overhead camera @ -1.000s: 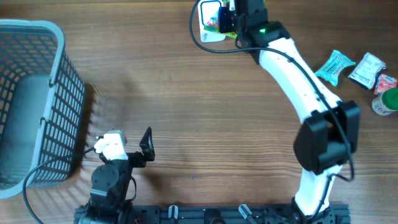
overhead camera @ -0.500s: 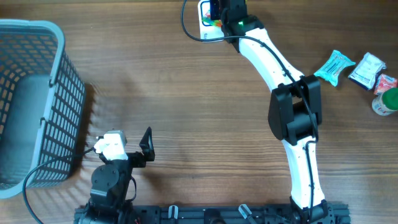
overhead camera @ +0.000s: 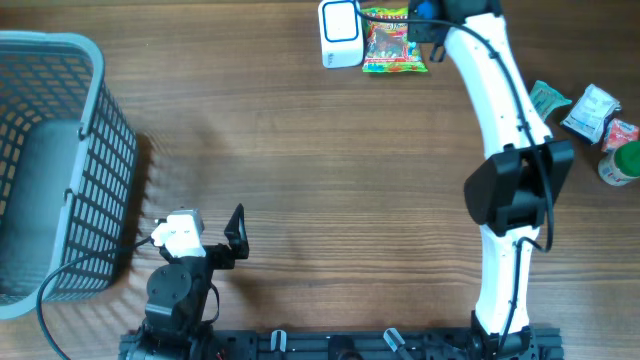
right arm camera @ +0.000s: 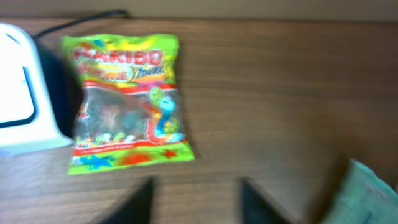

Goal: Scan the item barcode

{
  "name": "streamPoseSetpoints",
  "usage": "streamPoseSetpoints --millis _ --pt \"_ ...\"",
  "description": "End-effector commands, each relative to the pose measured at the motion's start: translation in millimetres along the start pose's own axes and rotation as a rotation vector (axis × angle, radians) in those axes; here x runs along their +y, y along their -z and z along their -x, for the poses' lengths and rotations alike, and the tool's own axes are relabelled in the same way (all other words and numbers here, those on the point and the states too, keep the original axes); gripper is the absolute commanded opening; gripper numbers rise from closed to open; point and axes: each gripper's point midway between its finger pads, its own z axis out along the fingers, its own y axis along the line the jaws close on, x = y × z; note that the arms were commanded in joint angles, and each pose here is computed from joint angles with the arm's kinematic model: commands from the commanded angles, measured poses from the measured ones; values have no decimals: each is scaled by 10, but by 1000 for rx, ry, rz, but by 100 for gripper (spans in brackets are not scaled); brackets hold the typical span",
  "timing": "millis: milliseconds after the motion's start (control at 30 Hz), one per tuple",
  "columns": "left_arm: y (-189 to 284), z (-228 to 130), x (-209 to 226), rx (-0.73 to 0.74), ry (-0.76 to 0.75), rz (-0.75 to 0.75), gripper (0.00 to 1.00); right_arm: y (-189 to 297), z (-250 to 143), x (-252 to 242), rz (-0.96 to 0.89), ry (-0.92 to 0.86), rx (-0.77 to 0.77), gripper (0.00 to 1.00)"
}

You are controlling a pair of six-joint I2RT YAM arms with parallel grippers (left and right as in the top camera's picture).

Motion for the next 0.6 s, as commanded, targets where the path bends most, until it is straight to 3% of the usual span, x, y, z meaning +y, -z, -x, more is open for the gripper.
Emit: streamPoseSetpoints --millis 0,200,400,433,467,500,567 --pt "-3 -3 3 -3 -13 -2 100 -368 -189 245 197 164 43 100" --pt "-3 -3 2 -3 -13 -2 100 -1148 -468 663 383 154 69 100" --pt "-3 -3 2 -3 -13 -2 100 -1837 -685 530 206 55 78 99" --pt "-3 -3 3 -3 -13 -2 100 -1889 -768 519 197 41 103 86" --pt "-3 -3 3 -3 -13 -2 100 -1889 -808 501 195 39 120 41" --pt "-3 -3 3 -3 -13 -2 100 -1859 -821 475 191 24 134 8" --pt "-3 -3 2 -3 -13 -2 100 -1746 -797 401 188 -3 151 4"
